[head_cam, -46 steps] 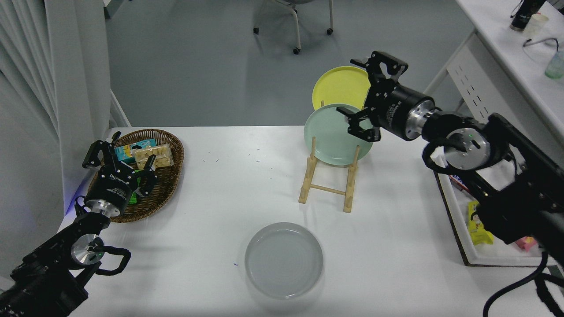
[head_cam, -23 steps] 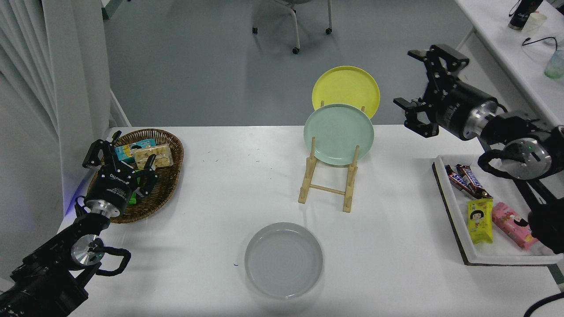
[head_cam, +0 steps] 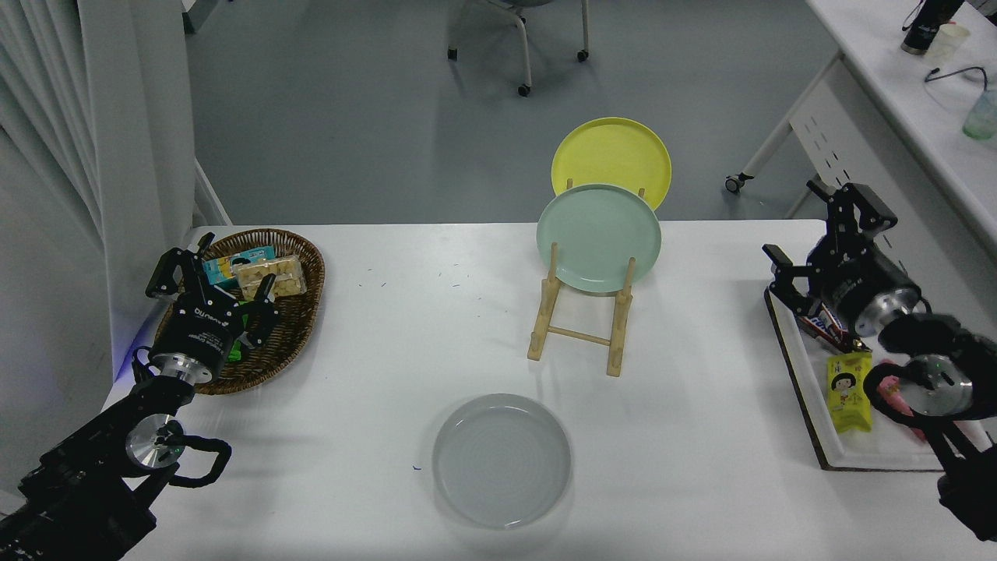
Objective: Place the plate on the table
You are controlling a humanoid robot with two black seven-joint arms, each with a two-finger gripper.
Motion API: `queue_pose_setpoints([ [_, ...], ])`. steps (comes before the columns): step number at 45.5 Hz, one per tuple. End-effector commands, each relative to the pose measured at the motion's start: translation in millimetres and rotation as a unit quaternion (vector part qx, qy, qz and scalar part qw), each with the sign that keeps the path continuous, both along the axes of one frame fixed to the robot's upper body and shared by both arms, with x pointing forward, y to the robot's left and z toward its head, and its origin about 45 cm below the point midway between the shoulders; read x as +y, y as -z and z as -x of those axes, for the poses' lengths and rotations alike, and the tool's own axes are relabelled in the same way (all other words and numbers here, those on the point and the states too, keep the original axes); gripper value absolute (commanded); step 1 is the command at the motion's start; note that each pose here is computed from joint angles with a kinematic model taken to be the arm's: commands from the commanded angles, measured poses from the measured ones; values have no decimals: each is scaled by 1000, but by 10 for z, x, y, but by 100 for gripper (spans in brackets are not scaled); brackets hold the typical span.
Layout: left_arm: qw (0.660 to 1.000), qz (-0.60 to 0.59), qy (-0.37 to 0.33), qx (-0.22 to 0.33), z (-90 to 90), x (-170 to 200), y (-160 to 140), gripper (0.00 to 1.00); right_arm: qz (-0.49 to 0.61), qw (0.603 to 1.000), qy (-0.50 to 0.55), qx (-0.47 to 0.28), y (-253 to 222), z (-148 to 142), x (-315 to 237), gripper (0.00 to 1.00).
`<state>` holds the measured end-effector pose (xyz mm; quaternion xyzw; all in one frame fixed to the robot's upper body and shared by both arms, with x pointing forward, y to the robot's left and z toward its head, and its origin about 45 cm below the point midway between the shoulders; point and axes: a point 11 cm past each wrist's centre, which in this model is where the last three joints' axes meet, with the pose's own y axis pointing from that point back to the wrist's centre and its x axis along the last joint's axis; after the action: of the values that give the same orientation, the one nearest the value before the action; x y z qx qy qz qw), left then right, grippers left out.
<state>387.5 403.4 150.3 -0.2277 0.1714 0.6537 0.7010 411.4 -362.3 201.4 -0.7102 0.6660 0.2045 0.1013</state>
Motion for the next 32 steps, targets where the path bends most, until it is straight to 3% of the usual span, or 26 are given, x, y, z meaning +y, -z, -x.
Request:
queue_pose_setpoints([
  [1, 1000, 0, 0, 0, 1, 2, 0, 98, -131, 991, 23, 23, 338, 51, 215, 100],
  [32, 1000, 0, 0, 0, 1, 2, 0, 98, -182, 982, 32, 47, 621, -83, 677, 100],
])
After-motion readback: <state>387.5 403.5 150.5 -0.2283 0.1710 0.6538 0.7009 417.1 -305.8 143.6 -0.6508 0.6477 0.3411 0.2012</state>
